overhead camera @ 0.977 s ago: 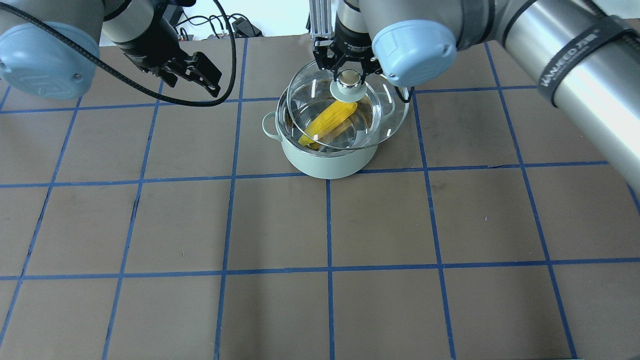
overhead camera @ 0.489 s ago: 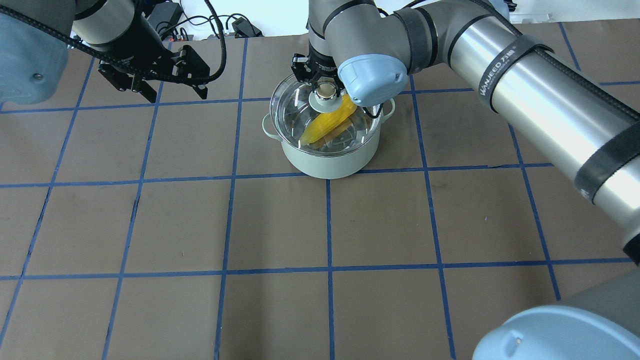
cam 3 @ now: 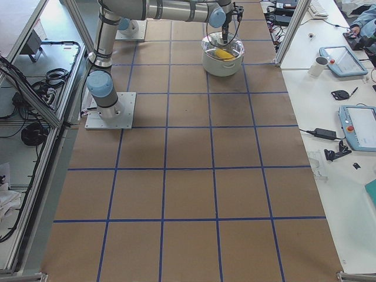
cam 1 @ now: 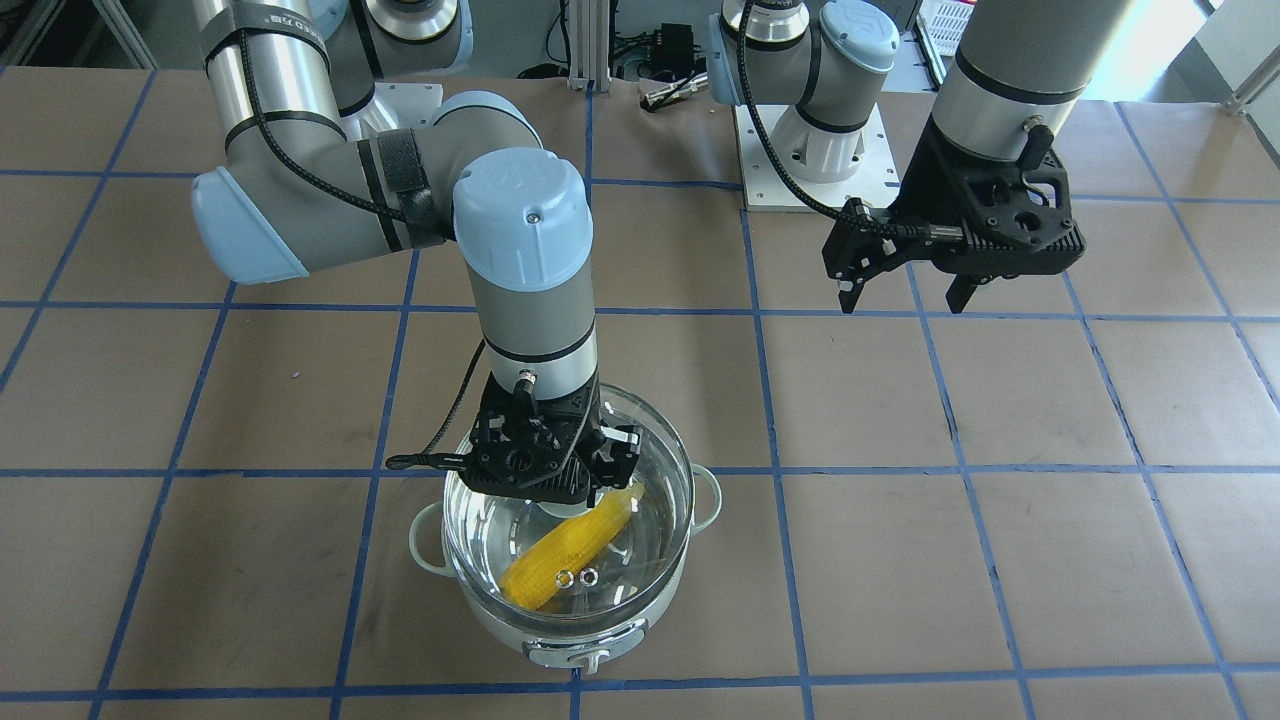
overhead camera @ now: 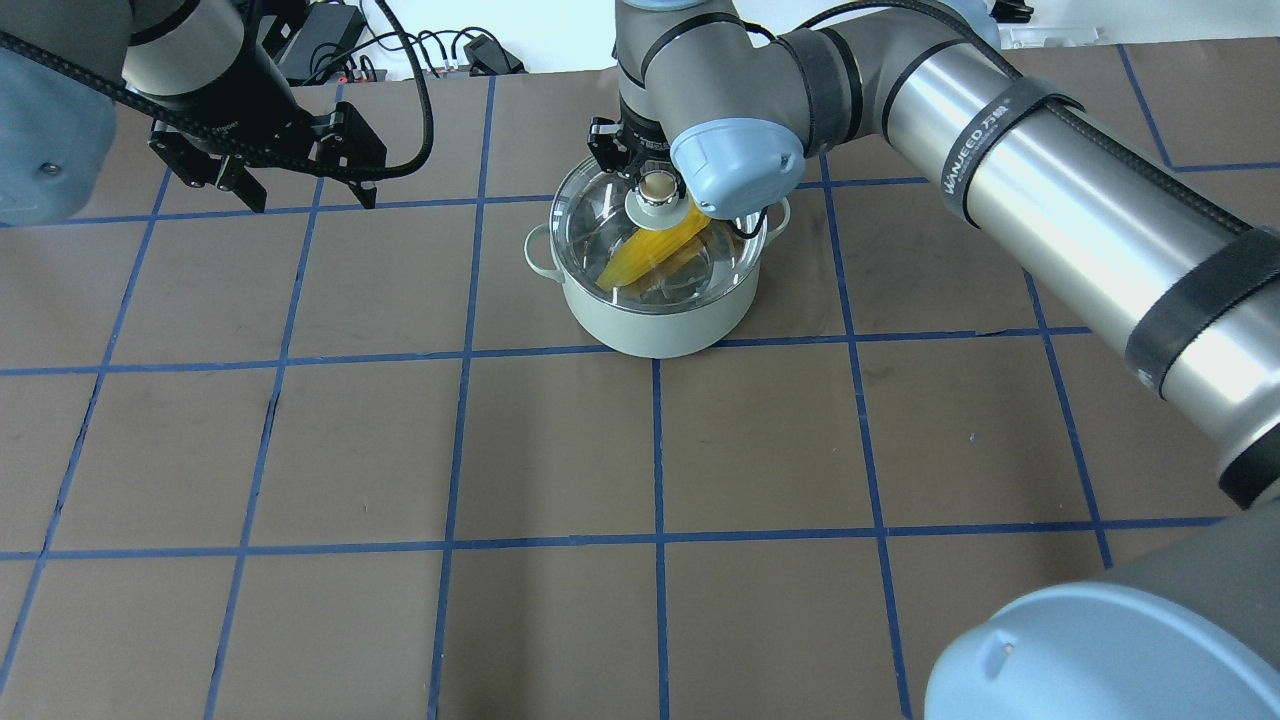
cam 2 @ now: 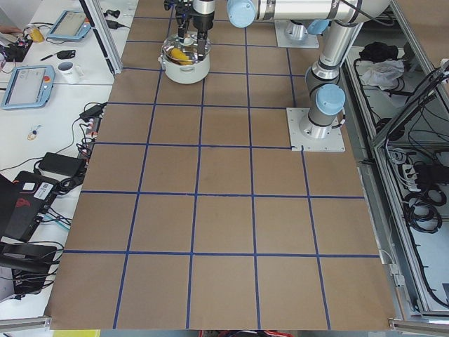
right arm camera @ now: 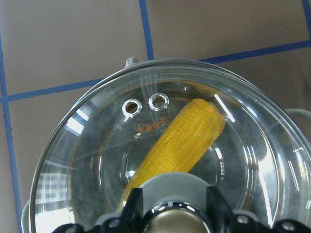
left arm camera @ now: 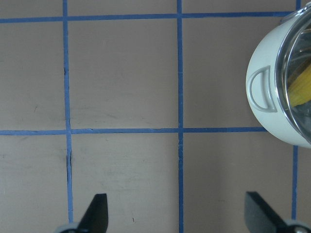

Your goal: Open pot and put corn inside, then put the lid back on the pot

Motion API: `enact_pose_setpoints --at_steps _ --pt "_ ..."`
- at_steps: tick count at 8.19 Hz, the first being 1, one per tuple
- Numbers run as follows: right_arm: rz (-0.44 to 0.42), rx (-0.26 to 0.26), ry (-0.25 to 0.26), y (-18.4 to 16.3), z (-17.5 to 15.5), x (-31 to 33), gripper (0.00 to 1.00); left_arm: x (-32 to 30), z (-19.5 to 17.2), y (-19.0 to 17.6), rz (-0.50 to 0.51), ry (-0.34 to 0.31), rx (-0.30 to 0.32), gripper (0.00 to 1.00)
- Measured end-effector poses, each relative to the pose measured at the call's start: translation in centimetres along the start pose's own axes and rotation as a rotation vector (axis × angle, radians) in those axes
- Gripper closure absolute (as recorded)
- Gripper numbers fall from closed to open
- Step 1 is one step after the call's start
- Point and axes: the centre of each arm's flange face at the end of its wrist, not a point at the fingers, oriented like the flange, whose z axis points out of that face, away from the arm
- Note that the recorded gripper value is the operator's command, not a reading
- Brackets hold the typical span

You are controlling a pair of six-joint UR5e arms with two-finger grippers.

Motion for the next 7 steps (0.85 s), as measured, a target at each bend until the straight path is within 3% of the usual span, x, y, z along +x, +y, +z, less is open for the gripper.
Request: enact_pose_setpoints --at_steps 7 --pt "-0.009 0.020 -0.003 -0.3 1.3 -0.1 0.72 0.1 1.6 0.1 0.003 -0.002 -0.046 0.00"
